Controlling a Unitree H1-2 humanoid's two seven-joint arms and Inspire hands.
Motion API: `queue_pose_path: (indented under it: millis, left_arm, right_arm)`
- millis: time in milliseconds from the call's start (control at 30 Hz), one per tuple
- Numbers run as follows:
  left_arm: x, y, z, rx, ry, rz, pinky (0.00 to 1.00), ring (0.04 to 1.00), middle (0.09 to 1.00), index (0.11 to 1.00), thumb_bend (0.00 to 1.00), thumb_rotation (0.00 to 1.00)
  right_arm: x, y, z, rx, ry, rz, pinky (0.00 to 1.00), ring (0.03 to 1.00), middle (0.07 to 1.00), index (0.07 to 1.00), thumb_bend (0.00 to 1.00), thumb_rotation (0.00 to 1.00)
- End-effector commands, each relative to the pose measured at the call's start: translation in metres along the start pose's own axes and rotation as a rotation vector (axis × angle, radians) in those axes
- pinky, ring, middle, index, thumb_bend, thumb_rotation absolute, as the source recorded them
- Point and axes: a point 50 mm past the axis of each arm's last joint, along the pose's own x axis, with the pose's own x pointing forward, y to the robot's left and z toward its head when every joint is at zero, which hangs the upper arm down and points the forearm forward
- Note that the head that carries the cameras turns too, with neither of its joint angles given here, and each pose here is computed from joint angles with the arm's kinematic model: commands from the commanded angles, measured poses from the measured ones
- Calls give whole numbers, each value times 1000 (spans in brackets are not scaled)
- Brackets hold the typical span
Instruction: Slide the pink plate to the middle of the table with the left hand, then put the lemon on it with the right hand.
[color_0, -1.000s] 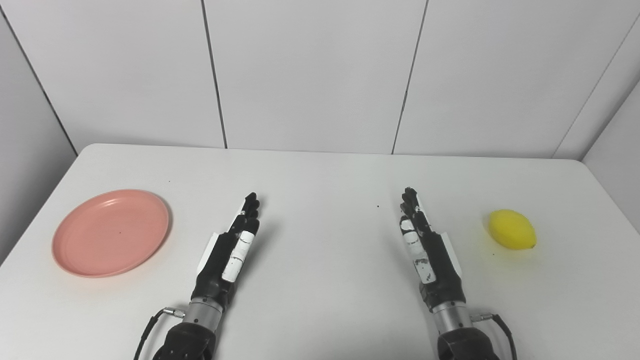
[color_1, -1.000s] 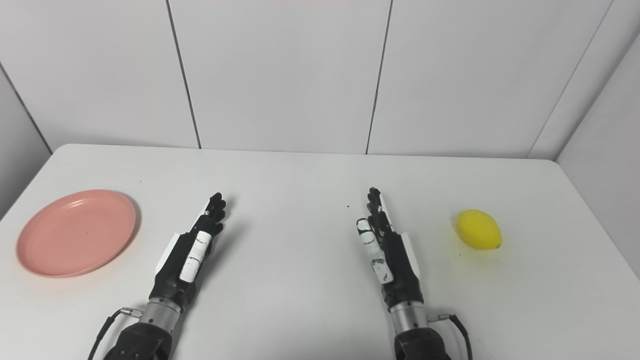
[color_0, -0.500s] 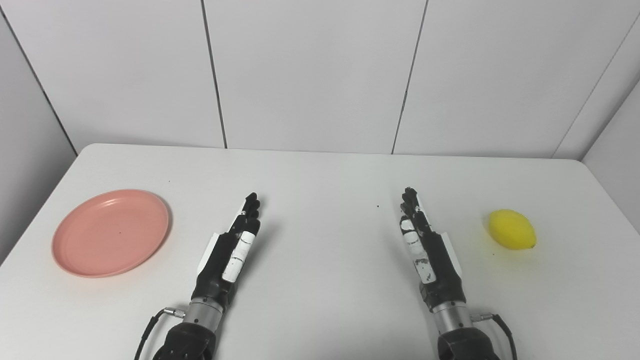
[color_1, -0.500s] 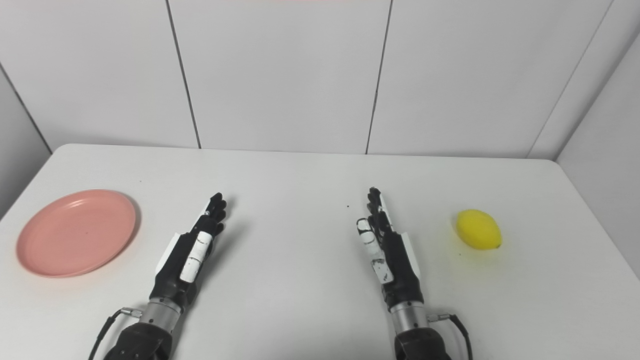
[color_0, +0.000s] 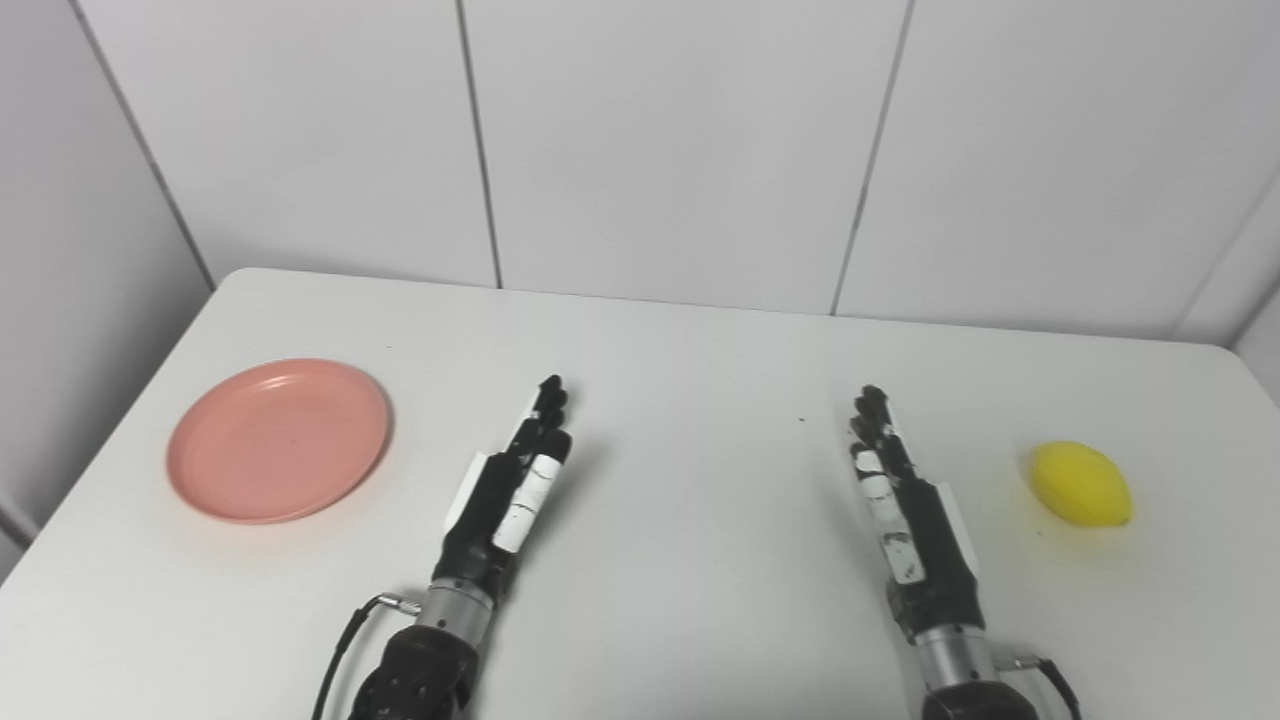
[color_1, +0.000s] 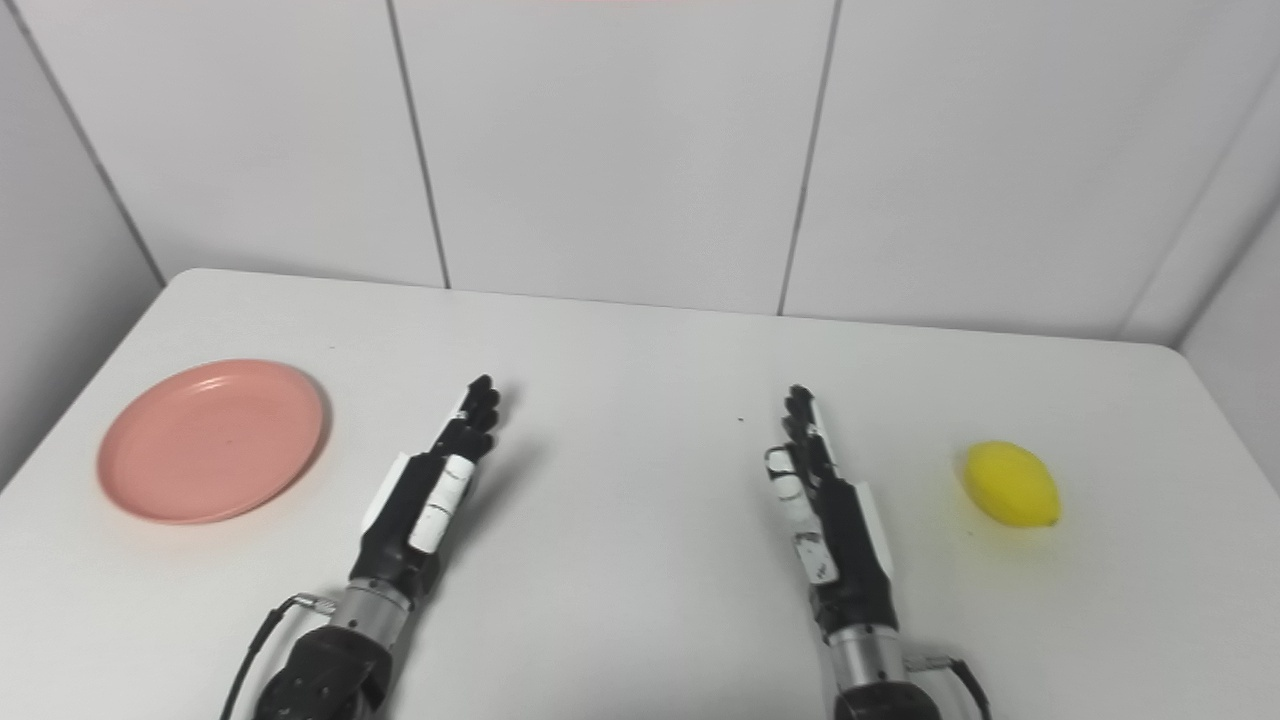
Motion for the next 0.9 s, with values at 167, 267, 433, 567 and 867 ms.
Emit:
queue_pose_path:
  millis: [167, 267, 433, 567, 867]
  left_arm:
    - [14, -18, 18, -7, -103, 9, 1000, 1000, 1000, 1000, 694, 988]
    - [17, -15, 23, -6, -114, 26, 1000, 1000, 1000, 1000, 698, 983]
    - [21, -6, 31, 8, -136, 53, 1000, 1000, 1000, 1000, 738, 981]
    - [22, 5, 39, -16, -182, 92, 1000, 999, 1000, 998, 743, 982]
    - [22, 32, 60, -9, -234, 100, 979, 966, 984, 982, 689, 998]
  right_arm:
    - [3, -17, 11, 19, -74, 11, 1000, 1000, 1000, 1000, 540, 950]
    - [1, -19, 12, 14, -71, 11, 1000, 1000, 1000, 1000, 528, 973]
    - [-1, -18, 18, 16, -66, 12, 1000, 1000, 1000, 1000, 474, 1000]
    - [-3, -18, 21, 24, -60, 19, 1000, 1000, 1000, 1000, 421, 1000]
    - [-4, -17, 28, 20, -61, 20, 1000, 1000, 1000, 1000, 332, 1000]
